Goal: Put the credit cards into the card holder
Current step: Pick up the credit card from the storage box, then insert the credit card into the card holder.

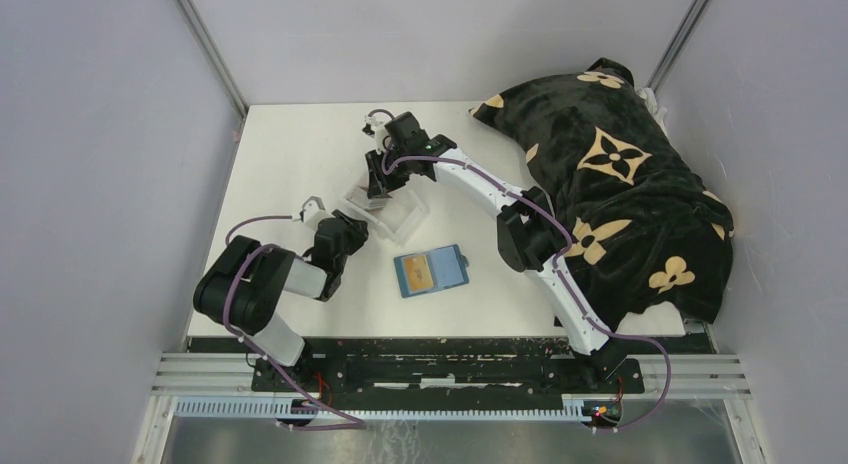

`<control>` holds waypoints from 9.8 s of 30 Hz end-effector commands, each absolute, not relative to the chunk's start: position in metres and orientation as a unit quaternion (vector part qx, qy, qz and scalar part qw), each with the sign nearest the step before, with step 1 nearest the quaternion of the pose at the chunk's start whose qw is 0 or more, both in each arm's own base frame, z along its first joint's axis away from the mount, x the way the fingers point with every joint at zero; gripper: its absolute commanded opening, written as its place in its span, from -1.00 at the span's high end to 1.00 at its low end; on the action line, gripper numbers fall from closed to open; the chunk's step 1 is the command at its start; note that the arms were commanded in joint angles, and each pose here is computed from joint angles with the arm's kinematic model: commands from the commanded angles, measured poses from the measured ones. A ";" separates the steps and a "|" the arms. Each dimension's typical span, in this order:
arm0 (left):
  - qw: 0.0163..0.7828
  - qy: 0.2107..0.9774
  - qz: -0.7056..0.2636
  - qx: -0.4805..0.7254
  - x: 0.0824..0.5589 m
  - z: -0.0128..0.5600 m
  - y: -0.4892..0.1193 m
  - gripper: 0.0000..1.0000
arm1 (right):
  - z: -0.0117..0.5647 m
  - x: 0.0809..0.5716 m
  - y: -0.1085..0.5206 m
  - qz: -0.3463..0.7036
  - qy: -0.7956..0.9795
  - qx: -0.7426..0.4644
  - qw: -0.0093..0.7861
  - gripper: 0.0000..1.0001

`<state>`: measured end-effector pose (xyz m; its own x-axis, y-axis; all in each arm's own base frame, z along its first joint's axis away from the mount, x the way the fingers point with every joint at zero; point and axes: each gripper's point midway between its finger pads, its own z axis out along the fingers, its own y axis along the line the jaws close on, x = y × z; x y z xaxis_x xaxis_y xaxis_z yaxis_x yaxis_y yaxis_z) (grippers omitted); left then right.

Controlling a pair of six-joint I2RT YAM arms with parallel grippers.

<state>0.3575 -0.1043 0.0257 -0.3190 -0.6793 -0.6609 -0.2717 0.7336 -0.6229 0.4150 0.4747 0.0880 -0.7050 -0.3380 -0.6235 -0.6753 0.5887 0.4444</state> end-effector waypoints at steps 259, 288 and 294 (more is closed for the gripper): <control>0.415 0.741 -0.406 -0.337 0.239 0.047 -0.255 0.94 | 0.047 0.312 0.264 0.267 0.936 -0.067 0.221 0.47; 0.388 0.714 -0.452 -0.368 0.238 0.044 -0.262 0.94 | 0.040 0.310 0.263 0.264 0.938 -0.067 0.214 0.47; 0.390 0.713 -0.453 -0.367 0.238 0.047 -0.261 0.94 | 0.038 0.309 0.263 0.263 0.939 -0.066 0.213 0.48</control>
